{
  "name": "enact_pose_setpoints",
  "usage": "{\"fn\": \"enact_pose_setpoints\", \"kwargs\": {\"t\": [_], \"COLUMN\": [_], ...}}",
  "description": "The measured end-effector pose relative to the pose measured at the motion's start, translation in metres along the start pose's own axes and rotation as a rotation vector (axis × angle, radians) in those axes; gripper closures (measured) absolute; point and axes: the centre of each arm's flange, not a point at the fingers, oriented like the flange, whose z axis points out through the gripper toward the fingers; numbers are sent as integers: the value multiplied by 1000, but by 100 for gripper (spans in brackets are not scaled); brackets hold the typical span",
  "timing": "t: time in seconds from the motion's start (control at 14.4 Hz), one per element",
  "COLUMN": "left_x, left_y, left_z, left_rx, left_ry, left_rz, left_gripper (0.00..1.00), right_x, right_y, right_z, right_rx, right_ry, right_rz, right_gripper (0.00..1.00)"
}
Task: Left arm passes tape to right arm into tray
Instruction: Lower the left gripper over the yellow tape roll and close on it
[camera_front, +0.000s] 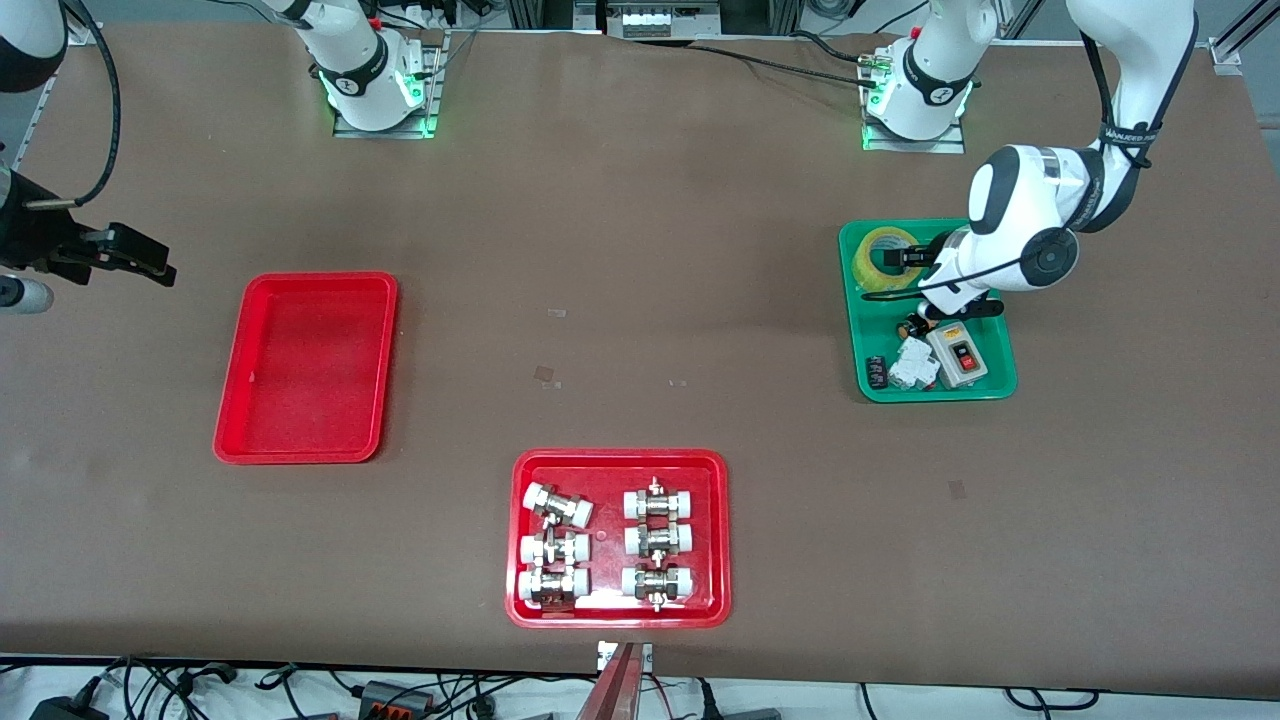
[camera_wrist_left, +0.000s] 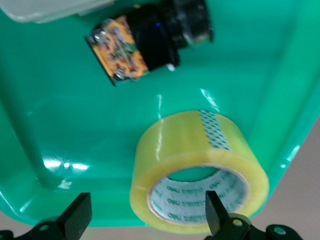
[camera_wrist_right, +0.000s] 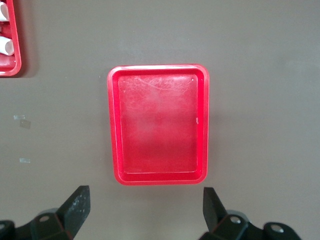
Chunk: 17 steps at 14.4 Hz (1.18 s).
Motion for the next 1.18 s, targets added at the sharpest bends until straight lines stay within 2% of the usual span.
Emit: {"fn": "enact_pose_setpoints", "kwargs": {"t": [0.21, 0.28, 0.35, 0.42, 0.84, 1.18], "left_x": [4, 4, 4, 4, 3, 2], "left_y": [-10, -10, -9, -9, -6, -6], "left_z": [8, 9, 9, 9, 10, 10], "left_rx": [-13, -13, -13, -13, -11, -10], "left_ry": [-13, -15, -16, -16, -28, -39], "left_rz": [-10, -9, -7, -5, 6, 9], "left_gripper": [3, 11, 11, 16, 78, 79], "right_x": [1, 0, 0, -1, -5, -7], "right_y": [4, 9, 13, 17, 16, 19], "right_z": [-2, -3, -4, -5, -13, -9], "right_rx": [0, 0, 0, 0, 1, 2], "right_ry": [13, 16, 18, 19, 33, 12], "right_rz": [8, 15, 23, 30, 28, 33], "right_gripper": [0, 0, 0, 0, 0, 0]}}
